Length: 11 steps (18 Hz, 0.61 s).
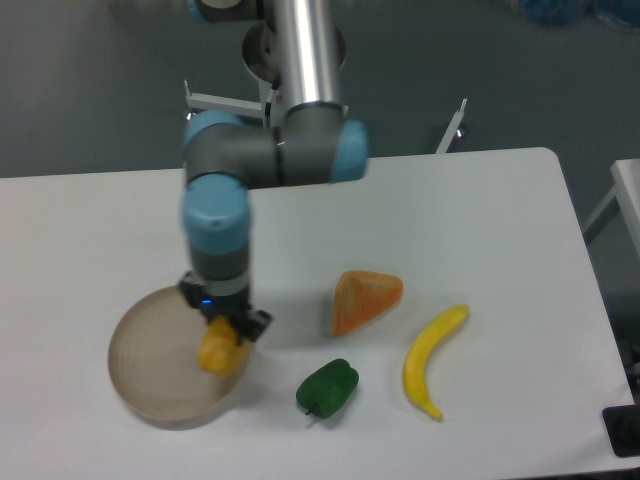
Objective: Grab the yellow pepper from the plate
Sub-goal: 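Carry the yellow pepper toward the green pepper and banana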
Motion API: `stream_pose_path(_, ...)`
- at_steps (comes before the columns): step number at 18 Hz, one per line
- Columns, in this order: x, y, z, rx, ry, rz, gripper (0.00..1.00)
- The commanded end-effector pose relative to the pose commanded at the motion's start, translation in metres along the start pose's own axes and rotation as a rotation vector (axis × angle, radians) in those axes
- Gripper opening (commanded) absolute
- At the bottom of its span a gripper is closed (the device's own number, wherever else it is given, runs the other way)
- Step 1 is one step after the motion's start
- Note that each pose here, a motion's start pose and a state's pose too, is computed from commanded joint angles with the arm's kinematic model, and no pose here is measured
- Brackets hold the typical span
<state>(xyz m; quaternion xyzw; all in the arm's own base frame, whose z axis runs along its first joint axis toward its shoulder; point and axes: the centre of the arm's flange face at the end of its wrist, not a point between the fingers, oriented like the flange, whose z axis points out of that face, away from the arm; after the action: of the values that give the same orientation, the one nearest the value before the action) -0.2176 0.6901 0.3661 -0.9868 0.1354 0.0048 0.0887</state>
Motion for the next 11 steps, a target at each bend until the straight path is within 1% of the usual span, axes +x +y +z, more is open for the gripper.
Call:
stream_pose_path(2, -0.028, 0.02, -0.009, 0.003, -0.014, 0.015, 0.36)
stream_pose_path(4, -0.045, 0.032, -0.015, 0.004, -0.027, 0.052, 0.36)
stream_pose_path(6, -0.076, 0.057, -0.022, -0.034, -0.069, 0.083, 0.36)
stream_pose_path(8, -0.092, 0.071, -0.02, -0.07, -0.088, 0.118, 0.36)
stream_pose_path(11, -0.111, 0.089, -0.019, -0.085, -0.093, 0.131, 0.36)
